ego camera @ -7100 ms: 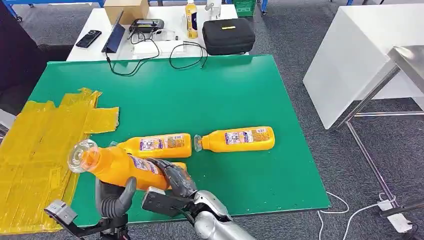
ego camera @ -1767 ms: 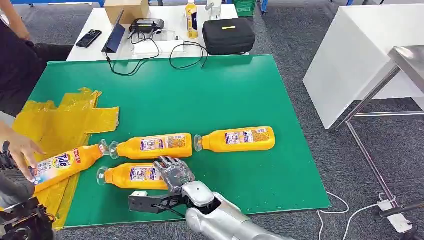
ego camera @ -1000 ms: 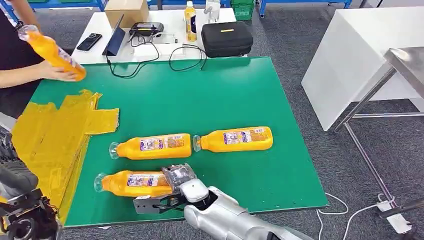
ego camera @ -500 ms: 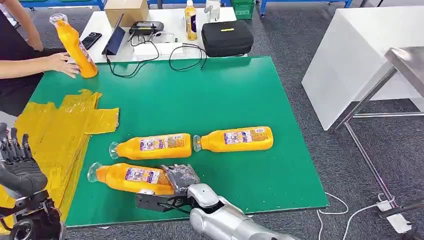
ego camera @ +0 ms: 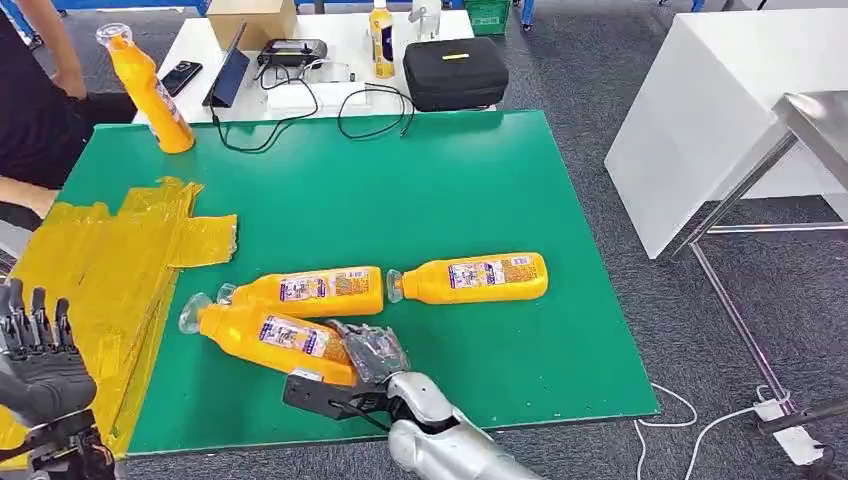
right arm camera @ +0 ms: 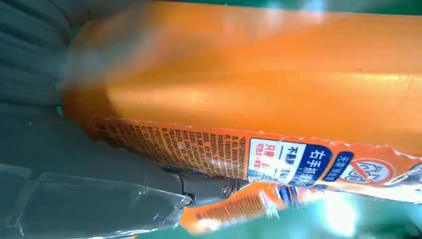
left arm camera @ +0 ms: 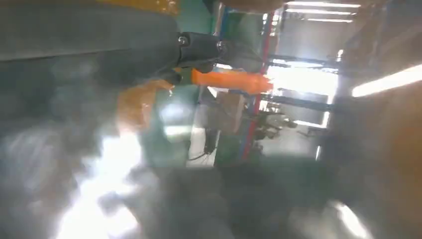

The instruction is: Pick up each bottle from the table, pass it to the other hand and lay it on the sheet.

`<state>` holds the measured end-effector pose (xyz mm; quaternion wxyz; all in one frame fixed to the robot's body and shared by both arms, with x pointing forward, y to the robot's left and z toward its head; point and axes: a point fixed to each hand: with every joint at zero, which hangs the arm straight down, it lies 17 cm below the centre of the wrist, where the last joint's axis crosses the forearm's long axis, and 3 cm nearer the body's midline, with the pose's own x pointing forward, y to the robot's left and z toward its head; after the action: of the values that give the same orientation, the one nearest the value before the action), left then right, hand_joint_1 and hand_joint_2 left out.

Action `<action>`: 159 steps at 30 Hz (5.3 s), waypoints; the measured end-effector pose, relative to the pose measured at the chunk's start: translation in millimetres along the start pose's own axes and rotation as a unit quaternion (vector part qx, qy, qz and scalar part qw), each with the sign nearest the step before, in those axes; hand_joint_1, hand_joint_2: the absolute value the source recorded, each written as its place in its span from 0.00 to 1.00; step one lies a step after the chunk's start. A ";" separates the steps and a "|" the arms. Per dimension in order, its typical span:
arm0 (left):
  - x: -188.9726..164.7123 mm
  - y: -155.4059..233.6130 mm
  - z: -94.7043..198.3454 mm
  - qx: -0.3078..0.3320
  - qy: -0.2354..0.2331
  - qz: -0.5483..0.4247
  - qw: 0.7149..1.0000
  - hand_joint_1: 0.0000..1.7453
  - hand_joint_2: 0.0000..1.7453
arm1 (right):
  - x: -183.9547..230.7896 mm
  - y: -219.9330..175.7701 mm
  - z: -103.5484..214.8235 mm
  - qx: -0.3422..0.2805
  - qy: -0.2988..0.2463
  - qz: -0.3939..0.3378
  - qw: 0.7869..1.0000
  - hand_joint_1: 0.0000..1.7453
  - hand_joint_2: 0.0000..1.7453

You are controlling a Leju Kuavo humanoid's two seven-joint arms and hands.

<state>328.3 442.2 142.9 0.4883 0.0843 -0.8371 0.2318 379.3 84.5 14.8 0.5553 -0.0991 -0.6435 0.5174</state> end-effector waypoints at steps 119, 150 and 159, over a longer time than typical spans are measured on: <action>-55.7 -127.9 116.3 -0.134 0.208 0.277 0.928 1.00 1.00 | 128.9 26.8 14.7 0.050 -0.119 -0.020 0.991 1.00 1.00; -26.0 -40.3 -28.4 -0.069 -0.077 -0.567 0.817 1.00 1.00 | 13.5 -163.3 -1.5 -0.198 -0.050 -0.017 0.979 0.00 0.00; -66.1 -29.0 -23.5 -0.185 -0.133 -0.736 0.638 1.00 1.00 | -7.9 -169.9 4.5 -0.200 -0.050 -0.038 0.978 0.00 0.00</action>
<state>390.9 422.2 104.9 0.3858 0.6101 -0.5801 -0.3774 454.4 0.9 142.5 0.5107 -0.1578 -0.7639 0.3617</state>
